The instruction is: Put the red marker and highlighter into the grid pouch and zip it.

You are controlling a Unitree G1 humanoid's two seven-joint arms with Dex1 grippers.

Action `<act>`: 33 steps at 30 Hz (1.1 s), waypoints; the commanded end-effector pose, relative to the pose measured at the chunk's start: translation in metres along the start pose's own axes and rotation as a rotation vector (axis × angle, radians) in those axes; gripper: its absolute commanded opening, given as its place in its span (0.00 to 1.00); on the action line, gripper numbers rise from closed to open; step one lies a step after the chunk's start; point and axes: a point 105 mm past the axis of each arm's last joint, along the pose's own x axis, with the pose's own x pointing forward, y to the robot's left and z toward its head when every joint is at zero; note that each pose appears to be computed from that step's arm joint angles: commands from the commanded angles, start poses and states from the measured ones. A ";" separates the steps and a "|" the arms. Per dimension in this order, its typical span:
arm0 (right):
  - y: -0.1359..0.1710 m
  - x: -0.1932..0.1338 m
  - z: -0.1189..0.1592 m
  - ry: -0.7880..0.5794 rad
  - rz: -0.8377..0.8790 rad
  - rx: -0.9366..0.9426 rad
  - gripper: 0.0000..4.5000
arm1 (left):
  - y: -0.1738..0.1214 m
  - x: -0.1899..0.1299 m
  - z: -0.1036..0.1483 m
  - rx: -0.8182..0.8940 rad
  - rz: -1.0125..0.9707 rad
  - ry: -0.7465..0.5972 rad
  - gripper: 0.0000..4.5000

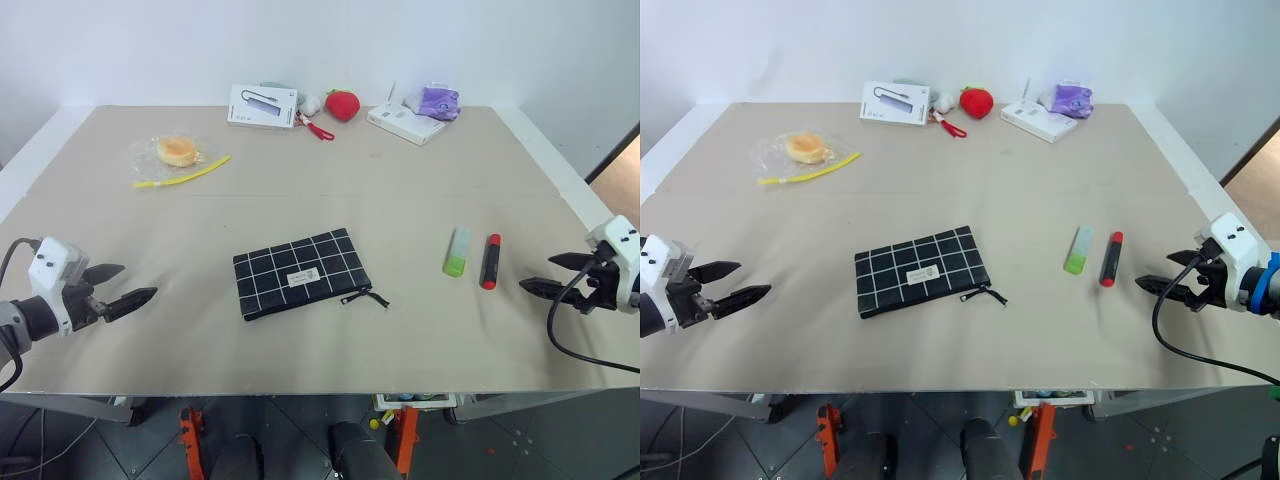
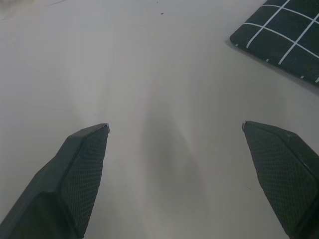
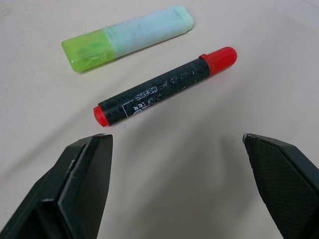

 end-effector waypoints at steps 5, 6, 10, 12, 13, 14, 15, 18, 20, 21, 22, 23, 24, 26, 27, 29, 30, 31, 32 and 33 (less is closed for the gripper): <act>-0.002 -0.006 0.010 -0.027 -0.014 -0.006 1.00 | 0.008 0.000 0.008 0.041 0.055 -0.015 0.98; -0.002 -0.006 0.010 -0.029 -0.014 -0.006 1.00 | 0.008 0.001 0.008 0.041 0.057 -0.015 0.98; -0.002 -0.005 0.011 -0.034 -0.012 -0.003 1.00 | 0.011 0.002 0.013 0.034 0.066 -0.034 0.98; -0.001 -0.005 0.011 -0.036 -0.012 -0.003 1.00 | 0.012 0.002 0.015 0.035 0.067 -0.037 0.98; -0.001 -0.005 0.011 -0.038 -0.012 -0.003 1.00 | 0.012 0.003 0.015 0.039 0.067 -0.035 0.98; -0.001 -0.005 0.011 -0.038 -0.012 -0.003 1.00 | 0.012 0.003 0.015 0.041 0.067 -0.033 0.98; -0.001 -0.004 0.011 -0.039 -0.012 -0.003 1.00 | 0.012 0.004 0.015 0.042 0.067 -0.032 0.98; -0.001 -0.004 0.011 -0.042 -0.012 -0.003 1.00 | 0.012 0.005 0.016 0.034 0.059 -0.040 0.98; -0.002 -0.004 0.011 -0.042 -0.014 -0.002 1.00 | 0.012 0.006 0.016 0.033 0.056 -0.044 0.98; -0.002 -0.004 0.011 -0.042 -0.016 -0.001 1.00 | 0.012 0.006 0.016 0.033 0.056 -0.044 0.98; -0.002 -0.004 0.011 -0.042 -0.017 0.000 1.00 | 0.012 0.006 0.016 0.033 0.055 -0.044 0.98; -0.002 -0.004 0.011 -0.042 -0.018 0.000 1.00 | 0.012 0.006 0.016 0.034 0.055 -0.044 0.98; -0.002 -0.004 0.011 -0.042 -0.018 0.000 1.00 | 0.013 0.007 0.017 0.033 0.054 -0.045 0.98; -0.003 -0.004 0.011 -0.043 -0.021 0.001 1.00 | 0.013 0.007 0.017 0.034 0.055 -0.047 0.98; -0.003 -0.004 0.011 -0.044 -0.023 0.000 1.00 | 0.013 0.008 0.017 0.034 0.054 -0.047 0.98; -0.004 -0.004 0.011 -0.047 -0.028 -0.002 1.00 | 0.012 0.009 0.017 0.031 0.049 -0.046 0.98; -0.004 -0.004 0.011 -0.048 -0.031 -0.002 1.00 | 0.012 0.009 0.017 0.032 0.049 -0.045 0.98; -0.005 -0.005 0.011 -0.052 -0.039 0.000 1.00 | 0.012 0.010 0.017 0.032 0.047 -0.047 0.98; -0.006 -0.005 0.012 -0.056 -0.045 0.002 1.00 | 0.012 0.010 0.017 0.032 0.047 -0.049 0.98; -0.007 -0.005 0.012 -0.058 -0.049 0.003 1.00 | 0.012 0.011 0.018 0.032 0.047 -0.051 0.98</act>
